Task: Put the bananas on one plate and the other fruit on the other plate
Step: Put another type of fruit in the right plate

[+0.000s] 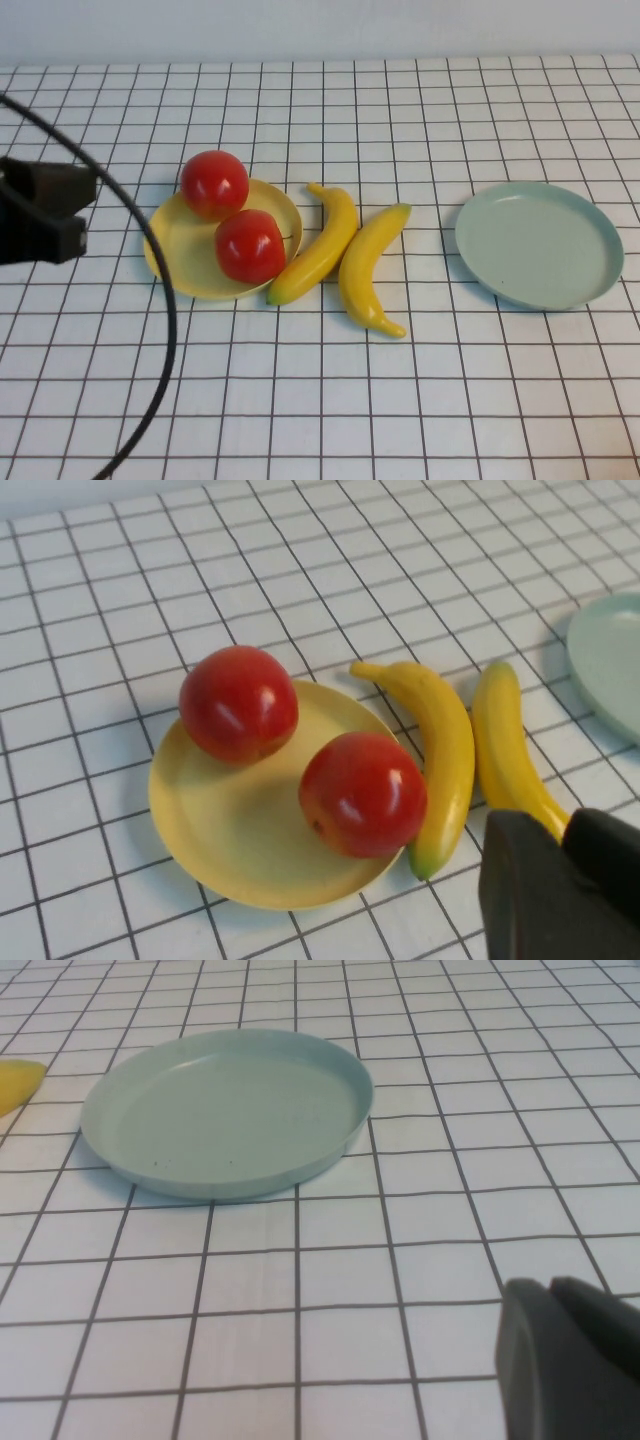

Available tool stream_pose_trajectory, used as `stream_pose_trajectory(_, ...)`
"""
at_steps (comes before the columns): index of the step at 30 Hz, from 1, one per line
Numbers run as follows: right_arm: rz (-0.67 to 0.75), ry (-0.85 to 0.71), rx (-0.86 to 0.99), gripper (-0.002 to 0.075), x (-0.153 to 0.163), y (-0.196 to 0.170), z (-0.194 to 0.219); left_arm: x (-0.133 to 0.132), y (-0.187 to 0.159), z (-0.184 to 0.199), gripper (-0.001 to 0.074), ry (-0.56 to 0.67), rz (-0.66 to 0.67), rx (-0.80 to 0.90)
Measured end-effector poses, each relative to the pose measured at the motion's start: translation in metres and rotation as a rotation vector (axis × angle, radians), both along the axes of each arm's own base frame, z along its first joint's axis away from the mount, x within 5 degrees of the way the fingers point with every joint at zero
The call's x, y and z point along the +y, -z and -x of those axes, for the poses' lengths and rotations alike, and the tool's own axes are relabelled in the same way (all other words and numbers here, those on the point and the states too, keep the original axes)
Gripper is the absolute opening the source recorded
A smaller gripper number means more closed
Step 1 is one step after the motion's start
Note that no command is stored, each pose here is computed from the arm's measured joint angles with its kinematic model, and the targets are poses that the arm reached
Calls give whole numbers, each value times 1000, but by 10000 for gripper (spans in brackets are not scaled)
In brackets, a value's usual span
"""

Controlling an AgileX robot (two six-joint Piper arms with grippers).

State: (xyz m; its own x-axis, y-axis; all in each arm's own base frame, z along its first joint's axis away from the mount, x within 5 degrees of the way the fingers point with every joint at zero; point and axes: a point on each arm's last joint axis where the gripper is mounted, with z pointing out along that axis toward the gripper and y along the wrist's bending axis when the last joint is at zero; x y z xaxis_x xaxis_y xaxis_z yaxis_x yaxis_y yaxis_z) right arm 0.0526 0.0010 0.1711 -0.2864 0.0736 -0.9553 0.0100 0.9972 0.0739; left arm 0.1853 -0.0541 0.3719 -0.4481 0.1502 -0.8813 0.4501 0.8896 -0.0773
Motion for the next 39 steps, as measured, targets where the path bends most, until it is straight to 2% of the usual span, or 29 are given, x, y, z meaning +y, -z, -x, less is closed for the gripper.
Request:
stream_pose_trajectory(2, 0, 0, 0, -15, 0, 0, 0, 5, 6, 17, 33, -47, 27, -50)
stream_pose_trajectory(5, 0, 0, 0, -15, 0, 0, 0, 11, 11, 39, 8, -88, 33, -130)
stream_pose_trajectory(11, 0, 0, 0, -15, 0, 0, 0, 22, 16, 87, -1, -98, -45, -186)
stream_pose_trajectory(17, 0, 0, 0, -15, 0, 0, 0, 34, 24, 121, -1, -197, -47, -236)
stream_pose_trajectory(26, 0, 0, 0, -15, 0, 0, 0, 49, 85, 143, -2, -335, -28, -425)
stream_pose_trajectory(29, 0, 0, 0, -15, 0, 0, 0, 52, 114, 146, -2, -358, -38, -421)
stream_pose_trajectory(36, 0, 0, 0, -15, 0, 0, 0, 52, 178, 135, -2, -353, -120, -288)
stream_pose_trajectory(39, 0, 0, 0, -15, 0, 0, 0, 50, 196, 133, -2, -349, -88, -230)
